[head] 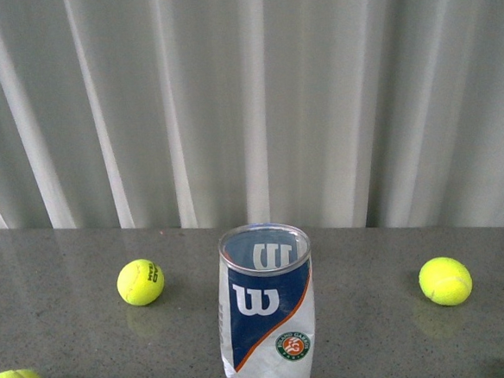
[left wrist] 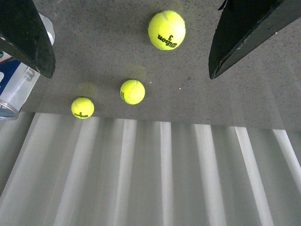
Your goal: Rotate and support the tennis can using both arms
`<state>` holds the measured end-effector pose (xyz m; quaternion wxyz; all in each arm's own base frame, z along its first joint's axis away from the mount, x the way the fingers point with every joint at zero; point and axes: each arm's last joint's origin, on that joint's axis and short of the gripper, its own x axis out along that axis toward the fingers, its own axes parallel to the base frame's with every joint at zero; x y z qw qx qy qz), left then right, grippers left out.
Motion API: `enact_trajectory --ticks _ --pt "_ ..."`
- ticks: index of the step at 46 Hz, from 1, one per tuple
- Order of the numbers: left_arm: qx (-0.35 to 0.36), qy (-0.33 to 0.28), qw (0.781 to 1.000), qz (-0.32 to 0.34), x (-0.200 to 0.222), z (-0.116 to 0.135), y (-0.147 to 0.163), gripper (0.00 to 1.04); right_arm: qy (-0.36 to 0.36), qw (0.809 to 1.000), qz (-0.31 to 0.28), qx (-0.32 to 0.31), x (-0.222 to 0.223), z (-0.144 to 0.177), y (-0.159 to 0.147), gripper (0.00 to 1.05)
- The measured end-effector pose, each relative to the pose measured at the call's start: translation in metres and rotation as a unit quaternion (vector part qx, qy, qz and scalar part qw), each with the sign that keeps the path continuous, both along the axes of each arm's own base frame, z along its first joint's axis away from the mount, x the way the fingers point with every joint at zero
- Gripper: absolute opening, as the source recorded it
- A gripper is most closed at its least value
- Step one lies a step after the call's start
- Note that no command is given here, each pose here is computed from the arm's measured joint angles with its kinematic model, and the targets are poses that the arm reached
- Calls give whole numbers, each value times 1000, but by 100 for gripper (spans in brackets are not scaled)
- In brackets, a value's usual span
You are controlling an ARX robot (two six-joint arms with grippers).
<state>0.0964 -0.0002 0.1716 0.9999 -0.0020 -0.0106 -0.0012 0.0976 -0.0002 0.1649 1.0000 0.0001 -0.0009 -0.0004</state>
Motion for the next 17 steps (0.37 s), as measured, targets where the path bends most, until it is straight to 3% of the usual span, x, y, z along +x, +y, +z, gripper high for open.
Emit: enact_trajectory --ticks 17 --pt "0 0 1000 0 0 0 0 98 0 1000 0 0 0 0 0 98"
